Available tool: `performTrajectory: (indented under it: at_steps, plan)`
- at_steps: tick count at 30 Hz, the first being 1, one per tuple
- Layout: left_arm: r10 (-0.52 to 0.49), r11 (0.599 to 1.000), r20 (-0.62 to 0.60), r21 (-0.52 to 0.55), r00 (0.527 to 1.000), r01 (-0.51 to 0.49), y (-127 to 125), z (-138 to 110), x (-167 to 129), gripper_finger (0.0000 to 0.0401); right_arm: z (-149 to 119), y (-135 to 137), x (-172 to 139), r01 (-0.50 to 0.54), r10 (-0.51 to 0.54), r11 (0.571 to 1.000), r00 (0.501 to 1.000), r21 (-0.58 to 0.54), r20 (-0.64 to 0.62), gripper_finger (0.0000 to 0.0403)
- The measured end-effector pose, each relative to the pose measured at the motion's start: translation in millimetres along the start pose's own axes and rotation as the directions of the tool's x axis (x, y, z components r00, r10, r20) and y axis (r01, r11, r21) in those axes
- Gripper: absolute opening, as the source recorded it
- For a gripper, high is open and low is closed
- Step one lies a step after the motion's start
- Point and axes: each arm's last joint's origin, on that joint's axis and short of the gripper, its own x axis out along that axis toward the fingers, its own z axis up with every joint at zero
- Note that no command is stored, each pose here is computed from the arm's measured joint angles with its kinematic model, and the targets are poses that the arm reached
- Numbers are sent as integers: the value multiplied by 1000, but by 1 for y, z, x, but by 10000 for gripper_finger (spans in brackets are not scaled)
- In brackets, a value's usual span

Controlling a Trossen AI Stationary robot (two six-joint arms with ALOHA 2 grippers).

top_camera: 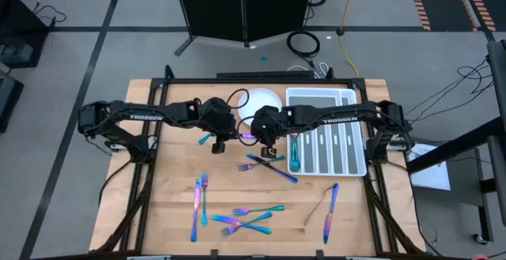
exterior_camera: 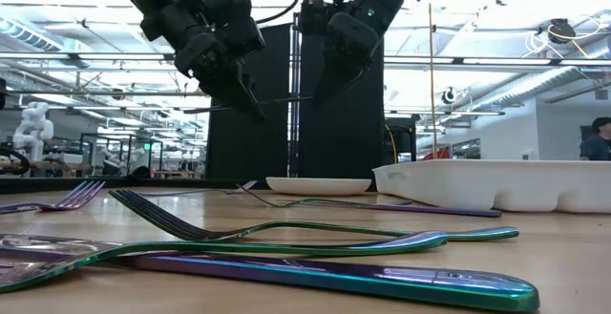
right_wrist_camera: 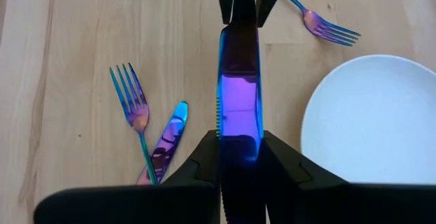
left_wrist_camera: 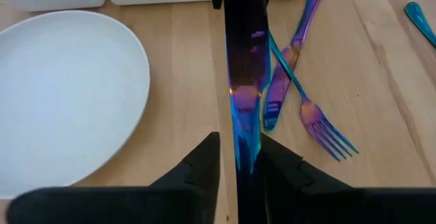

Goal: Sort silverware
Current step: Put the purple knife on the white silverware tray

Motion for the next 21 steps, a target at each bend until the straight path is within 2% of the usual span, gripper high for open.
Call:
performTrajectory:
  at_steps: [5,13,16,21]
  plan:
    - [6,1000,17,8,1000,-6,-1,2,0,31,0,0,0,1,-1,1000,1000,14,-3,52]
    - [28,999,25,15,999,-29,-1,3,1,27,1,0,-1,3,-3,1000,1000,18,10,105]
    - [34,999,23,-34,999,-34,-1,4,0,27,0,-3,-8,22,-22,1000,1000,17,8,127]
    - [102,980,-60,-164,993,-111,0,-3,0,27,-6,-9,-32,102,-99,993,994,62,-40,143]
